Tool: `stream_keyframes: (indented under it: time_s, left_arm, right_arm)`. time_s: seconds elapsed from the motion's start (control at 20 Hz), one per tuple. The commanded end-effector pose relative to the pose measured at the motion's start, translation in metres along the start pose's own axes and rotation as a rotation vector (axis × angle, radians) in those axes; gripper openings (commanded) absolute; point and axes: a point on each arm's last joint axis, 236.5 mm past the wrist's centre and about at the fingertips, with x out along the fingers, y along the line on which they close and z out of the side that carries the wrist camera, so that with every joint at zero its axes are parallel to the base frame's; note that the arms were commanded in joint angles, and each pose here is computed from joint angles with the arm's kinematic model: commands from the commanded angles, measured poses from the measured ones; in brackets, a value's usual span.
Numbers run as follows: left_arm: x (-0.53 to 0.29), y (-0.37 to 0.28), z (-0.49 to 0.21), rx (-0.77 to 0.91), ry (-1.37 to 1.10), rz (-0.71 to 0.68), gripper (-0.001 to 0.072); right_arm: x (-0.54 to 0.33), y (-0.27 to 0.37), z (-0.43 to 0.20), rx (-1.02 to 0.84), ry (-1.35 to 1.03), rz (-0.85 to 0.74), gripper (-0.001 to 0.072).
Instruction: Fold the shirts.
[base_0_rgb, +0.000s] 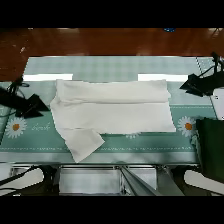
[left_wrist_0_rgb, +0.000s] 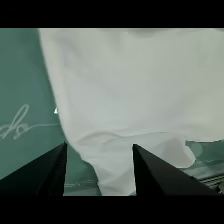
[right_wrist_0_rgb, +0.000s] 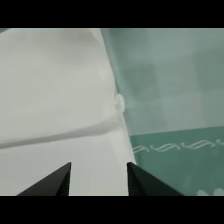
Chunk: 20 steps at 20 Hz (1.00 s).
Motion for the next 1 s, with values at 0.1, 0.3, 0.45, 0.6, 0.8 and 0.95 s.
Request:
stream_keyframes:
  time_s: [0.1, 0.3, 0.45, 0.6, 0.8, 0.95]
  left_arm:
    - [0.035, 0.038, -0.077, -0.239, -0.034, -0.062, 0.0505]
    - [0.061, 0.030, -0.094, -0.263, 0.008, -0.103, 0.0505]
    - [0.076, 0.016, -0.086, -0.255, -0.020, -0.135, 0.0503]
    - [0.094, 0.007, -0.090, -0.214, 0.021, -0.113, 0.0503]
    - [0.119, -0.010, -0.094, -0.173, 0.077, -0.108, 0.0502]
    - [0.124, -0.022, -0.086, -0.162, 0.048, -0.128, 0.0254]
  right_arm:
    - [0.006, 0.030, -0.073, 0.052, -0.105, 0.196, 0.0407]
    - [0.000, 0.034, -0.092, 0.030, -0.092, 0.203, 0.0407]
    - [-0.001, 0.037, -0.092, 0.046, -0.092, 0.217, 0.0406]
    - [-0.002, 0.042, -0.094, 0.057, -0.084, 0.241, 0.0407]
    - [-0.005, 0.046, -0.092, 0.083, -0.083, 0.264, 0.0406]
    - [-0.030, 0.017, -0.078, 0.144, -0.116, 0.238, 0.0406]
